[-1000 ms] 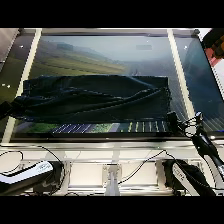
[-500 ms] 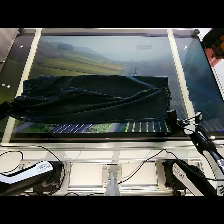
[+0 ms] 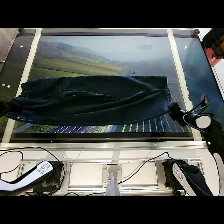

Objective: Fold the clothes and pants, and hang the long-sleeved shirts on hangers.

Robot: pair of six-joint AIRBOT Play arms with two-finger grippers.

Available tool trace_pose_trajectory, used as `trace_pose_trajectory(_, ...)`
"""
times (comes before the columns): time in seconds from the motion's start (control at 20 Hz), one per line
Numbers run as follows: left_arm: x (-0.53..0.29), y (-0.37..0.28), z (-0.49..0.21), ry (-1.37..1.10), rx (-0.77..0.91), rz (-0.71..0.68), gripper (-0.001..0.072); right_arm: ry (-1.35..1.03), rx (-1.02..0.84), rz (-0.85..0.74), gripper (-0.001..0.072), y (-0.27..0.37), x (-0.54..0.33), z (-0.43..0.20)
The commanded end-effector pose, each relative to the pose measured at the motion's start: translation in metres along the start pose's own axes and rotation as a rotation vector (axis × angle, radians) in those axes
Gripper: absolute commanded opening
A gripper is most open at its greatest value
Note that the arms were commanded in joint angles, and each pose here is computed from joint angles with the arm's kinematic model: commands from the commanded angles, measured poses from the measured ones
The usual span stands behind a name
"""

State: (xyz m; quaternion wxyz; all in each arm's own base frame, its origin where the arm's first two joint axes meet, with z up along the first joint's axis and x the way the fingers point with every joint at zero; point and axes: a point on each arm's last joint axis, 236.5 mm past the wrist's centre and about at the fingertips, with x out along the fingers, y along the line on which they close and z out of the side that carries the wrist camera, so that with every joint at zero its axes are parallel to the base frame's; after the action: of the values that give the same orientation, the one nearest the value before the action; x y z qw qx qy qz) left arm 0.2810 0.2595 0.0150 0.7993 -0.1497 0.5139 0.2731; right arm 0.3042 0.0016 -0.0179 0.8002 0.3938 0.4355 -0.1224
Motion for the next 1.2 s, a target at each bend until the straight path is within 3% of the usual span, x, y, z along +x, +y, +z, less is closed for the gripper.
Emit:
trace_pose_trajectory(0.0, -0.026, 0.005, 0.009, -0.068, 0.017, 0.024, 0.0047, -0.082, -0.079, 0.084, 0.0028, 0.039, -0.046, 0.022)
trace_pose_trajectory(0.2, -0.025, -0.01, 0.016, -0.092, -0.046, -0.044, 0.0047, -0.235, -0.016, 0.241, 0.0027, 0.083, -0.077, 0.06)
trace_pose_trajectory(0.5, -0.052, -0.074, 0.078, -0.307, -0.371, -0.391, 0.0046, -0.361, 0.113, 0.384, 0.0027, 0.121, -0.063, 0.105)
trace_pose_trajectory(0.8, -0.045, -0.062, 0.11, -0.379, -0.683, -0.433, 0.0043, -0.364, 0.144, 0.414, 0.0027, 0.174, 0.005, 0.126)
trace_pose_trajectory(1.15, -0.013, -0.112, 0.152, -0.325, -0.722, -0.507, 0.0043, -0.426, 0.279, 0.459, 0.0026, 0.202, 0.043, 0.178)
